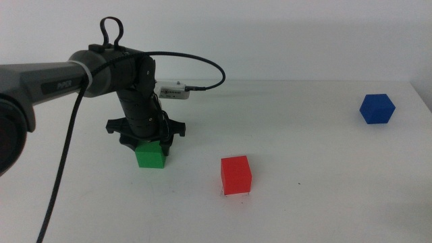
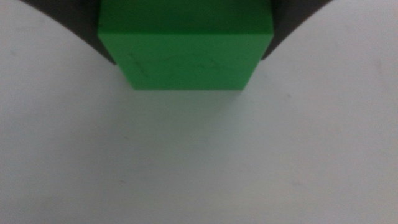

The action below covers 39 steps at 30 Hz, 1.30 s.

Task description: Stack red cubes first, then green, then blue cubes in a specific spot.

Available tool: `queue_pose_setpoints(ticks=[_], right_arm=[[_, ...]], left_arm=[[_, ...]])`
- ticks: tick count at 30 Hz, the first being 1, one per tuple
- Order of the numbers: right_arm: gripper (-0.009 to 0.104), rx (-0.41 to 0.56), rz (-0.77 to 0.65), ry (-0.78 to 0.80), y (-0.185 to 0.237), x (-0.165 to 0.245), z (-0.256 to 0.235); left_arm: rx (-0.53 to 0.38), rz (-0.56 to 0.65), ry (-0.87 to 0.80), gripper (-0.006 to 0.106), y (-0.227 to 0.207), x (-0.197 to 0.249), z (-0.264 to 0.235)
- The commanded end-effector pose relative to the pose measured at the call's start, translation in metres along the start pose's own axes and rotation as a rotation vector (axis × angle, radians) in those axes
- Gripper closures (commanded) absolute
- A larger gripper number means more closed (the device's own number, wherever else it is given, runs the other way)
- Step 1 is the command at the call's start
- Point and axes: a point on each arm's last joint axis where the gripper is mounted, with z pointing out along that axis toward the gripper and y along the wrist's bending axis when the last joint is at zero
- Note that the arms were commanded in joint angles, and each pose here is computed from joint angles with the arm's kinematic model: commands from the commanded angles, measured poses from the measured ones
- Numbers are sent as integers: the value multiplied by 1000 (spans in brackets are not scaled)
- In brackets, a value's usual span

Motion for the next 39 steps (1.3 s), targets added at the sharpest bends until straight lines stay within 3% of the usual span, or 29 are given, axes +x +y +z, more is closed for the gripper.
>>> queue_pose_setpoints(ticks=[1,2,4,8,13,16,23,35,39], right_arm=[[2,6,-16,-14,0,0,0],[2,6,-16,-14,0,0,0],[2,6,-16,-14,0,0,0],[2,6,-16,-14,0,0,0],[2,6,-16,-14,0,0,0],[2,6,-16,-14,0,0,0],[2,6,-16,-14,0,0,0],[2,6,-16,-14,0,0,0],[2,6,-16,-14,0,0,0]], left_arm=[[37,-49,5,55,-2,3,-8],[58,-91,-10,73,-11,8,-25],[49,-113,-50,87,-30,18,-50],[-20,-141,-147,102,-85,47,-99],[38,-146,-157,99,-143,69,-114],[50,-156,-171,94,-155,73,-107],[34,-144,-170,88,-163,67,-78],[32,-145,-139,87,-169,65,-54],[37,-142,-141,81,-170,65,-54]])
